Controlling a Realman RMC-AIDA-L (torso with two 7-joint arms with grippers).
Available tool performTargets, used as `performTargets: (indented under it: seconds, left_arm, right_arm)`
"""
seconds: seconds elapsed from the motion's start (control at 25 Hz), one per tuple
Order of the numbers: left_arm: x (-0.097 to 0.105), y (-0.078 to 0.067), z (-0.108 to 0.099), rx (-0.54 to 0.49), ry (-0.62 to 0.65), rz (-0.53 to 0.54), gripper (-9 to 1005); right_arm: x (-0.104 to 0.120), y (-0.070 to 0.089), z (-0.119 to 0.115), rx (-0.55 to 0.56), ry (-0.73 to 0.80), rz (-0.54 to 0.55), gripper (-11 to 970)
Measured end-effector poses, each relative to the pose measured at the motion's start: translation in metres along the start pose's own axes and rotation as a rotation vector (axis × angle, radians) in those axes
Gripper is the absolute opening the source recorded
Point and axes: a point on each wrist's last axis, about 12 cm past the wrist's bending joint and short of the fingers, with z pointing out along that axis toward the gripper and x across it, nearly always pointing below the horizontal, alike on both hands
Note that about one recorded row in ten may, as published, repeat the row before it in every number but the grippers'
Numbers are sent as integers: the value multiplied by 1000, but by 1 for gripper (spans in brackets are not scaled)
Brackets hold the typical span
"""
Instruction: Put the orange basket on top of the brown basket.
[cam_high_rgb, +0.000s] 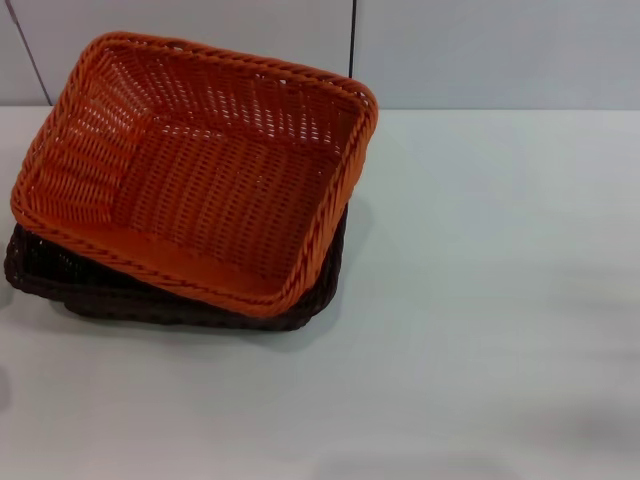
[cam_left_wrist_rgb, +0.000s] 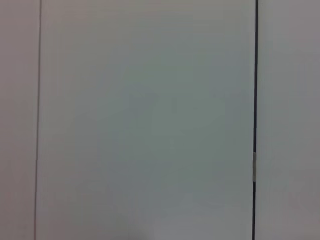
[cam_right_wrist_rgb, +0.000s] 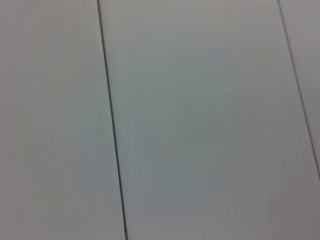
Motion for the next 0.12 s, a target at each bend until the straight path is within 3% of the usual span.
performTargets:
  seconds: [0.12]
  left_arm:
    - [2,2,-1,2,4,11,813]
  right_arm:
    - [0,-2,-5,1,-13,-9,609]
